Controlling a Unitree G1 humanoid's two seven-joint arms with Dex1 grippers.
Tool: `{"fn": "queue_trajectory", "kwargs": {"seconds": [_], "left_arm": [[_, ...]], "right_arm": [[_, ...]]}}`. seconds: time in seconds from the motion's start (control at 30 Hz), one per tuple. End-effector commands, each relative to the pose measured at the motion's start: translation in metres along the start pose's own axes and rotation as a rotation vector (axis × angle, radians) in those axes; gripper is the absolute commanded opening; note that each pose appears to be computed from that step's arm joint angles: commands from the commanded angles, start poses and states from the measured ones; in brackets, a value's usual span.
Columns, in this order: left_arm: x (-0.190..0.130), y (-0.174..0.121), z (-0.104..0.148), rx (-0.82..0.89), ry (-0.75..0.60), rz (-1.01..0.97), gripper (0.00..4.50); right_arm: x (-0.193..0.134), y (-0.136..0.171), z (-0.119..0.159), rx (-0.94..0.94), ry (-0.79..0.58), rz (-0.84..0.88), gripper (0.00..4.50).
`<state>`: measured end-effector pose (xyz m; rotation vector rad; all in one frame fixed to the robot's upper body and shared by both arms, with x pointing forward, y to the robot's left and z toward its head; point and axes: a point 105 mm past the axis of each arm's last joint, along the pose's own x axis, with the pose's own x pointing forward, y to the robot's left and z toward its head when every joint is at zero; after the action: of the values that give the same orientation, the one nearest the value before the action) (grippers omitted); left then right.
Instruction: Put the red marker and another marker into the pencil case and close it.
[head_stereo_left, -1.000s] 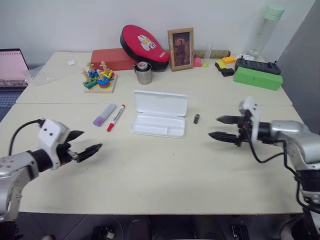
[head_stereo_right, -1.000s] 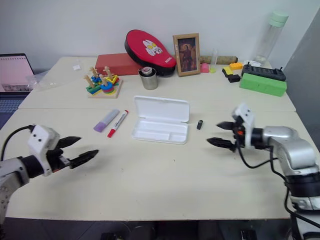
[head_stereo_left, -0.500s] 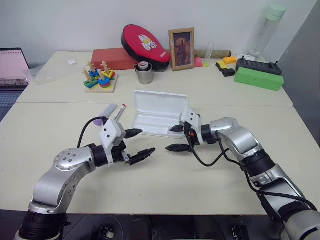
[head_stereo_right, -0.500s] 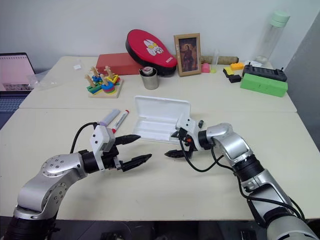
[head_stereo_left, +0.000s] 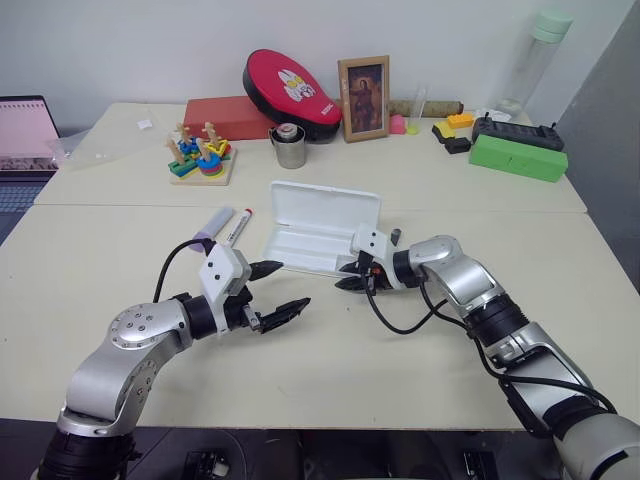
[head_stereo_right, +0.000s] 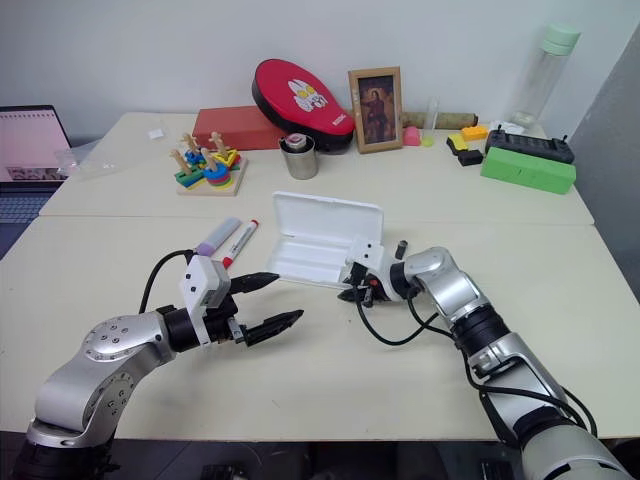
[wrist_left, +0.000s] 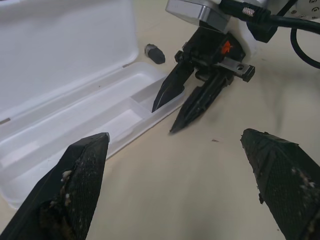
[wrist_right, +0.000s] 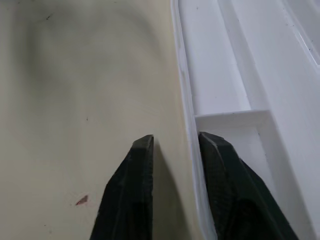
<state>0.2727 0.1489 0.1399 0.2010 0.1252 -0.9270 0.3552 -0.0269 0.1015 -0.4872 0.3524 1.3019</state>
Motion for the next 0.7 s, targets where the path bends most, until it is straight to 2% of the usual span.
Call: {"fn": "queue_trajectory", "kwargs": {"seconds": [0.03, 0.07, 0.13, 0.33, 0.7], "left_arm": [[-0.005, 0.002, 0.005, 0.038, -0.018, 0.025, 4.5], [-0.006, 0.003, 0.004, 0.037, -0.016, 0.03, 4.5], [-0.008, 0.004, 0.003, 0.036, -0.014, 0.036, 4.5], [-0.013, 0.004, 0.001, 0.03, -0.004, 0.038, 4.5], [-0.014, 0.002, 0.0, 0.025, 0.011, 0.031, 4.5]], "right_arm": [[-0.003, 0.004, 0.022, -0.074, -0.071, 0.022, 0.37], [-0.004, 0.006, 0.024, -0.082, -0.081, 0.028, 0.39], [-0.007, 0.012, 0.027, -0.104, -0.095, 0.046, 0.06], [-0.013, 0.045, 0.018, -0.127, -0.101, 0.138, 0.06], [-0.006, 0.063, 0.003, -0.129, -0.065, 0.161, 0.06]]}}
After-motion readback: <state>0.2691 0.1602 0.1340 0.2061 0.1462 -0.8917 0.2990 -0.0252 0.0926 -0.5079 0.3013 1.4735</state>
